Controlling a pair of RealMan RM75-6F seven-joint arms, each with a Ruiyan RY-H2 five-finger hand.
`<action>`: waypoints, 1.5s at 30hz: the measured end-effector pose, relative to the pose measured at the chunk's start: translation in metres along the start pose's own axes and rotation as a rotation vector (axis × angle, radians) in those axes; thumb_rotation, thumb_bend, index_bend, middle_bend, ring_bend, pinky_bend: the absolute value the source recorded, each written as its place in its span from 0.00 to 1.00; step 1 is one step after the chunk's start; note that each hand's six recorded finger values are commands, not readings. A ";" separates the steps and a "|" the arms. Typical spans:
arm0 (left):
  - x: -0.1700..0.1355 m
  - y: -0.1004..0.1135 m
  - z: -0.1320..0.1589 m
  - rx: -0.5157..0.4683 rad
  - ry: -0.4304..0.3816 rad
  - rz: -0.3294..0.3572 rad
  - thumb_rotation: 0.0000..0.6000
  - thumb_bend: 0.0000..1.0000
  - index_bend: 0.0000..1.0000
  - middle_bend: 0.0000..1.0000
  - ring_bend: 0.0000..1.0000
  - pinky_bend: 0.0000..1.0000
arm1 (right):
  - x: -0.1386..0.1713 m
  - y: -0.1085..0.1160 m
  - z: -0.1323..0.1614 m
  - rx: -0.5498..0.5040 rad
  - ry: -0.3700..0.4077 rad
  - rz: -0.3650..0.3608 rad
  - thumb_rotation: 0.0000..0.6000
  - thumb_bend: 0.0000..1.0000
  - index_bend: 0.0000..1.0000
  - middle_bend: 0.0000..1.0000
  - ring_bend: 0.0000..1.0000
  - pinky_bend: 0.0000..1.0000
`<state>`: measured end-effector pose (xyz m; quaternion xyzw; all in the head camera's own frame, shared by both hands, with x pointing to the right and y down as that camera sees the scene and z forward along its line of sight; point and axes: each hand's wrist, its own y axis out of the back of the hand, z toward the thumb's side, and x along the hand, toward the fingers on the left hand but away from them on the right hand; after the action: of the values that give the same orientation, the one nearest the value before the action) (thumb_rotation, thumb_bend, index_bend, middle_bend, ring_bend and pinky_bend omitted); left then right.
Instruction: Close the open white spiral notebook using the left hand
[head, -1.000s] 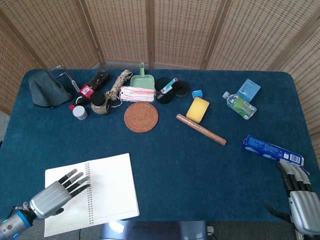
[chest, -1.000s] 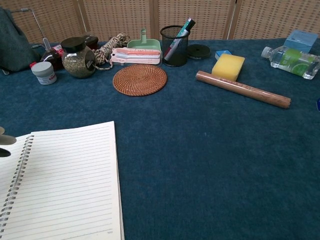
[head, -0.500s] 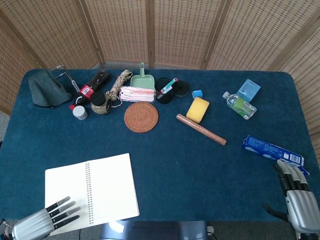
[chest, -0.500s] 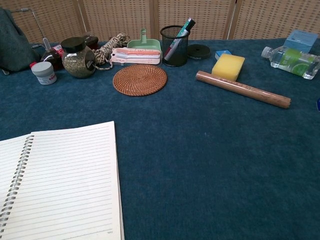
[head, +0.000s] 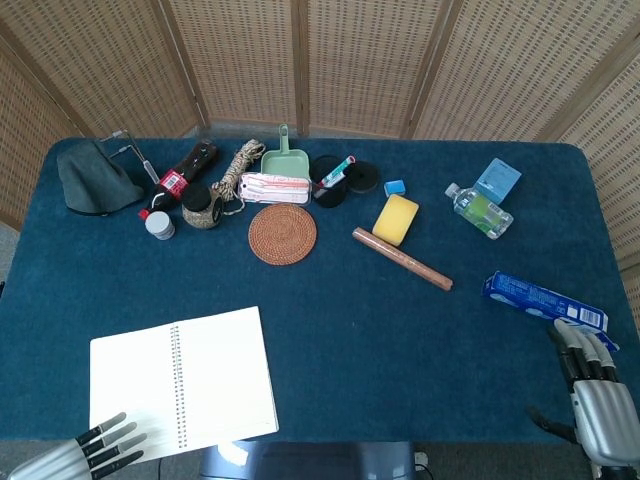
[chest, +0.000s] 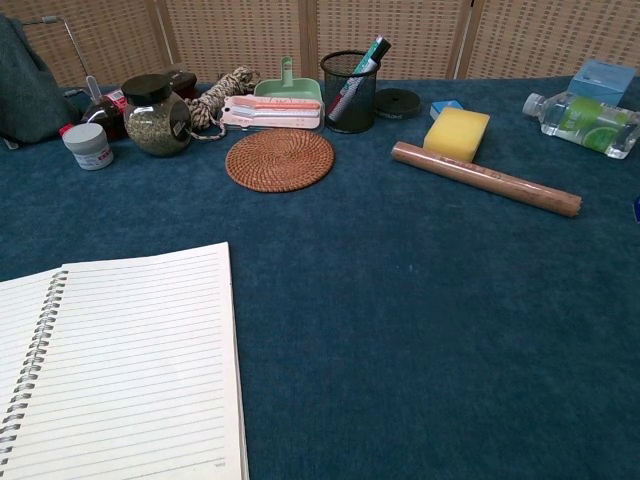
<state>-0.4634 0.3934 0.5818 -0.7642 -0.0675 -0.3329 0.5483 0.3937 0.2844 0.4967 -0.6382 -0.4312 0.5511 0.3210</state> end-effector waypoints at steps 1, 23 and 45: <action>-0.001 -0.003 -0.001 0.024 0.011 -0.010 1.00 0.04 0.00 0.00 0.00 0.00 | 0.000 -0.001 0.001 0.000 0.002 0.002 1.00 0.00 0.00 0.00 0.00 0.00; 0.010 -0.025 -0.002 0.146 0.100 0.016 1.00 0.04 0.00 0.00 0.00 0.05 | 0.001 0.000 0.003 0.010 0.008 -0.008 1.00 0.00 0.00 0.00 0.00 0.00; 0.028 -0.029 0.002 0.209 0.119 0.069 1.00 0.48 0.09 0.00 0.00 0.13 | 0.003 0.000 0.003 0.008 0.017 -0.013 1.00 0.00 0.00 0.00 0.00 0.00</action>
<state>-0.4542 0.3991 0.6208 -0.6836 -0.0428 -0.3497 0.6392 0.3905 0.2868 0.4943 -0.6388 -0.4304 0.5453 0.3306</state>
